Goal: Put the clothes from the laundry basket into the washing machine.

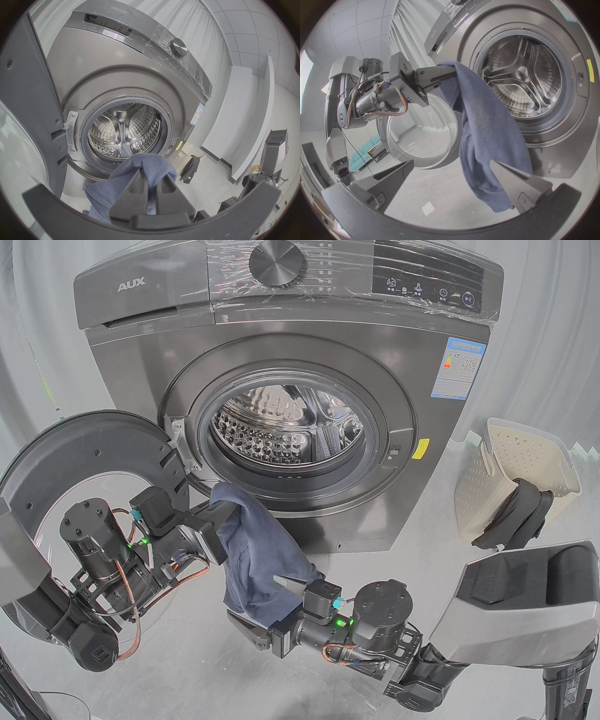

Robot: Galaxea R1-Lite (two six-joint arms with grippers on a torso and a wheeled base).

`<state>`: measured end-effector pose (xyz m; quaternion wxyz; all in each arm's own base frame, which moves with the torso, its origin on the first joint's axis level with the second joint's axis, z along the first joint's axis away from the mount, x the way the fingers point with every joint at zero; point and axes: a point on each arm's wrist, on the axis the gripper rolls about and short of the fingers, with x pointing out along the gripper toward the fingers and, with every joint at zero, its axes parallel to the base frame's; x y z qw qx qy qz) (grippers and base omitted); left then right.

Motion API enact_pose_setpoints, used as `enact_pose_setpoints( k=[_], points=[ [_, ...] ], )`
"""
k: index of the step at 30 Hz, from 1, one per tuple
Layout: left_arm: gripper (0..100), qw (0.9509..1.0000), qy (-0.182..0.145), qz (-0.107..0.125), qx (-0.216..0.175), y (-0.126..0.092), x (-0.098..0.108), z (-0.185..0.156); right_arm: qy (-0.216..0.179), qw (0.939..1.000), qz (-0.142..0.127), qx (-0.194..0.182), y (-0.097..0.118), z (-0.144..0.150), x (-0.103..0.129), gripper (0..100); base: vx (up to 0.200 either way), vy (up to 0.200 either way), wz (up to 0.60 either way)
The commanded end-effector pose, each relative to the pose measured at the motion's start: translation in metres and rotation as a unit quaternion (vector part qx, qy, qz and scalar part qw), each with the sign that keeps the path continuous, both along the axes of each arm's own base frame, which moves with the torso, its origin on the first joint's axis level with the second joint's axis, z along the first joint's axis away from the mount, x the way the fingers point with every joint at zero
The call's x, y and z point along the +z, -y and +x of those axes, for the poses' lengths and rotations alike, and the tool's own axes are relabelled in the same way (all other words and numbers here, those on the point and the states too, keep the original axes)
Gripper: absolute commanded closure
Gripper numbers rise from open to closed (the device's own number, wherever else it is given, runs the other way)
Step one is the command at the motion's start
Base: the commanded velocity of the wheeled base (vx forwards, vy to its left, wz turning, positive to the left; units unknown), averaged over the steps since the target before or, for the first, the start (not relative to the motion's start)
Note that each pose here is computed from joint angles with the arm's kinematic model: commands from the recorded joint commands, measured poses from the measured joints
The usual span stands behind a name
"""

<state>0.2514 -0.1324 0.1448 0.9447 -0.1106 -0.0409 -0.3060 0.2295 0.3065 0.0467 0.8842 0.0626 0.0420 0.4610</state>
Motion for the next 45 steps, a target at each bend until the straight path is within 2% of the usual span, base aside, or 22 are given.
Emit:
enact_pose_setpoints(
  k=[1, 10, 11, 17, 21, 22, 34, 37, 45],
  points=[
    [100, 1.0000, -0.007, 0.003, 0.001, 0.001, -0.004, 0.002, 0.007, 0.9999, 0.005, 0.013, -0.019, 0.006, -0.013, 0, 0.000, 0.000, 0.00],
    [100, 1.0000, -0.006, 0.003, 0.001, 0.002, -0.004, 0.002, 0.013, 0.9999, 0.004, -0.007, -0.025, 0.031, -0.033, 0, 0.000, 0.000, 0.00],
    [100, 1.0000, -0.006, 0.003, 0.000, 0.002, -0.004, 0.002, 0.020, 0.9995, 0.001, -0.024, -0.023, 0.045, -0.039, 0, 0.000, 0.000, 0.00],
    [100, 1.0000, -0.004, 0.002, -0.001, 0.002, -0.003, 0.001, 0.039, 0.9977, 0.024, -0.051, -0.022, 0.072, -0.034, 0, 0.000, 0.000, 0.00],
    [100, 1.0000, -0.004, 0.002, -0.002, 0.003, -0.003, 0.001, 0.041, 0.9972, 0.026, -0.057, -0.019, 0.076, -0.033, 0, 0.000, 0.000, 0.00],
    [100, 1.0000, -0.004, 0.002, -0.002, 0.003, -0.003, 0.001, 0.040, 0.9972, 0.025, -0.057, -0.019, 0.076, -0.034, 100, 0.000, 0.000, 0.00],
    [100, 1.0000, -0.005, 0.002, 0.001, 0.001, -0.003, 0.001, 0.035, 0.9974, 0.020, -0.060, -0.012, 0.072, -0.030, 100, 0.000, 0.000, 0.00],
    [100, 1.0000, -0.006, 0.003, 0.005, -0.001, -0.004, 0.003, 0.037, 0.9973, 0.022, -0.060, -0.006, 0.065, -0.017, 100, 0.000, 0.000, 0.00],
    [100, 0.9997, -0.016, 0.008, 0.016, -0.007, -0.010, 0.006, 0.029, 0.9979, 0.008, -0.057, 0.033, 0.029, 0.023, 100, 0.000, 0.000, 0.00]
  ],
)
